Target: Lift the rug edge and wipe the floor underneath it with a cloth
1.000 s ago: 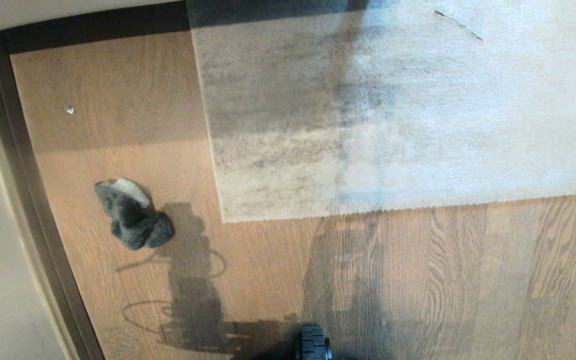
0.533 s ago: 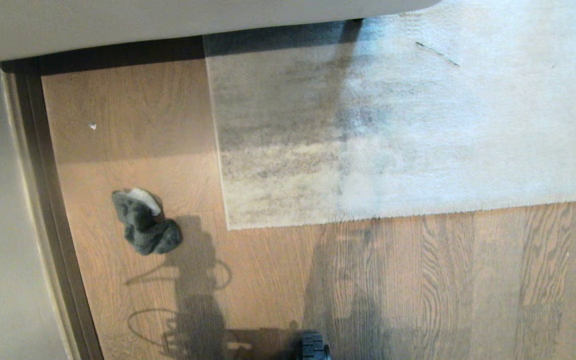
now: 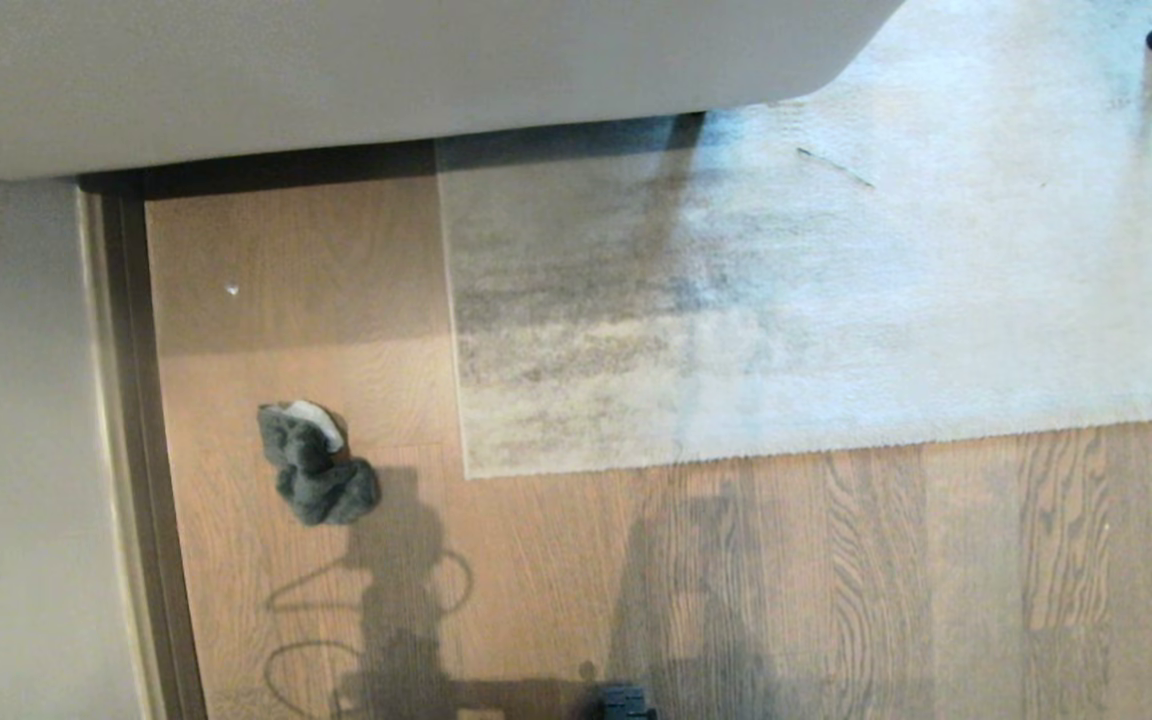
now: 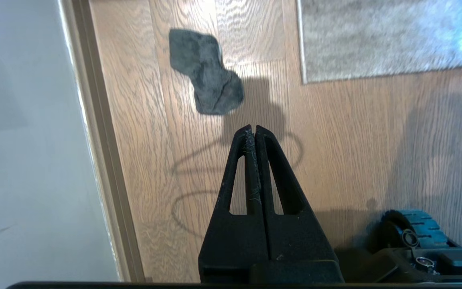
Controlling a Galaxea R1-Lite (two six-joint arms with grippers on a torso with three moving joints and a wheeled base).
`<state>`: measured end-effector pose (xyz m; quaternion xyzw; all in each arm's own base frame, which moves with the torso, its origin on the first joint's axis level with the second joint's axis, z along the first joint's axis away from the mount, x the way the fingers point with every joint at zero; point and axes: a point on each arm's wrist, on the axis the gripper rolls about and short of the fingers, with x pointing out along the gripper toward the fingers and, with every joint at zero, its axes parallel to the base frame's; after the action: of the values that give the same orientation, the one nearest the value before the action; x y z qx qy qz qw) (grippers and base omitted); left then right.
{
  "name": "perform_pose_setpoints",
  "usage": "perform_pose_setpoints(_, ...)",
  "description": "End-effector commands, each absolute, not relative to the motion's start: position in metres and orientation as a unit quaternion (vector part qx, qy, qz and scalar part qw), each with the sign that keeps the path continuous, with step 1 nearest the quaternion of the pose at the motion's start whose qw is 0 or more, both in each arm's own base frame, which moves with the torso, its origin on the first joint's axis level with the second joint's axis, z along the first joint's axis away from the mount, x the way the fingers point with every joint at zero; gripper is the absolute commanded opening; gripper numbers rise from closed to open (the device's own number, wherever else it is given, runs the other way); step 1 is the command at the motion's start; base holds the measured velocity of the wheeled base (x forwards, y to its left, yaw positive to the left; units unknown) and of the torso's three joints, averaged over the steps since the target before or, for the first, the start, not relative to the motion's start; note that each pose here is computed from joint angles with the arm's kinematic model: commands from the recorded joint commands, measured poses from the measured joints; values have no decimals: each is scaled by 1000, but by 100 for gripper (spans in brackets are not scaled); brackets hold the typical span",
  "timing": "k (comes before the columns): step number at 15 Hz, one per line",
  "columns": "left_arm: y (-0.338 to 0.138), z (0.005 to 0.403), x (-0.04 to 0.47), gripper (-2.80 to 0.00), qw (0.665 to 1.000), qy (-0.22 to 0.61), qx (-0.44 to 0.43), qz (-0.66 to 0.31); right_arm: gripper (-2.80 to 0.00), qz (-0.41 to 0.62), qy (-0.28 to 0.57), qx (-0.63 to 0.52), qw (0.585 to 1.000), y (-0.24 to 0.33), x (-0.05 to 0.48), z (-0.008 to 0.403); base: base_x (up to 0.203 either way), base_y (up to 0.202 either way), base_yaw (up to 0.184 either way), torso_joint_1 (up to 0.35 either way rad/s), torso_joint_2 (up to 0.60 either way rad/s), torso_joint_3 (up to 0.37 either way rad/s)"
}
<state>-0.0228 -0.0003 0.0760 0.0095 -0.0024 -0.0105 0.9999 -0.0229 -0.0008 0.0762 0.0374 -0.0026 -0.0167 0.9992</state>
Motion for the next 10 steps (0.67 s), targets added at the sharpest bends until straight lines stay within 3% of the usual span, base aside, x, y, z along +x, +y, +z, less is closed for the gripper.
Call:
perform_pose_setpoints(1,0,76,-23,-280,1000,-3,9,-11,-280,-16,-2,38,999,-1,-23,76,0,0,0,7,2,202)
perform_pose_setpoints(10,0,76,-23,-280,1000,-3,9,-11,-280,-16,-2,38,999,-1,-23,76,0,0,0,3,2,200)
